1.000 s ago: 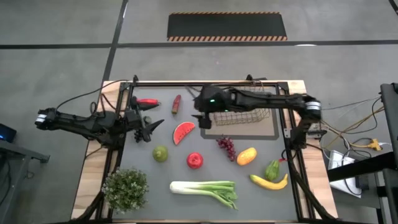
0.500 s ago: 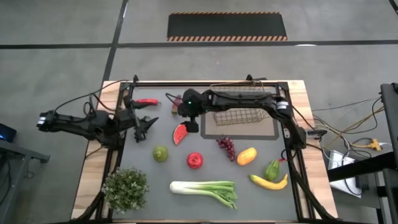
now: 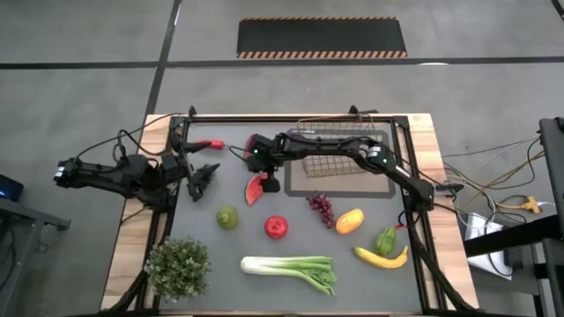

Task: Build produce basket
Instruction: Put the watermelon into the wire basket

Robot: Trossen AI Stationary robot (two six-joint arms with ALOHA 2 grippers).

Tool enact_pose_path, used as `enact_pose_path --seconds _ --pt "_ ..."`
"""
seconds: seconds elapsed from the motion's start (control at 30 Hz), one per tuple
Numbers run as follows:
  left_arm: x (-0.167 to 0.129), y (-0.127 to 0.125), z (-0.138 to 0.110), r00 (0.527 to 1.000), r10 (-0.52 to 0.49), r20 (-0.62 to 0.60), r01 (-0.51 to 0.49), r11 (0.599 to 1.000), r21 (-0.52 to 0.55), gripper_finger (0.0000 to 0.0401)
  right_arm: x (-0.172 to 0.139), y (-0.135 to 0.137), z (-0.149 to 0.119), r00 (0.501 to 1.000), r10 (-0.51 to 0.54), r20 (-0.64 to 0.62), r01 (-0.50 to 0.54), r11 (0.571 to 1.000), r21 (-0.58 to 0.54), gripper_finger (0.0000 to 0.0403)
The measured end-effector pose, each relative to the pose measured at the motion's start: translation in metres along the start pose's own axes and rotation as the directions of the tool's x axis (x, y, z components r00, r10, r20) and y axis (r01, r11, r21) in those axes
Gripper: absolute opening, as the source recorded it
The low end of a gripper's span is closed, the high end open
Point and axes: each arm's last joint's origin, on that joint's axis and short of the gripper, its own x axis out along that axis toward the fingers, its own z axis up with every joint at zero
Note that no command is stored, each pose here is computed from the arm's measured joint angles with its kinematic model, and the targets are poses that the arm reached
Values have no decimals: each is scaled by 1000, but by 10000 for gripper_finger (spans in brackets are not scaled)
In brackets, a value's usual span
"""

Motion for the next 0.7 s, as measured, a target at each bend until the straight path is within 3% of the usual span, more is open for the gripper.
enact_pose_path --seconds 0.23,0.7 --pt "1 -1 -1 1000 -1 -5 1 1000 2 301 17 -1 -5 998 41 -49 -42 999 -11 301" --pt "1 -1 -1 1000 -1 -5 1 1000 2 301 19 -1 -5 996 82 -42 -82 997 -6 179"
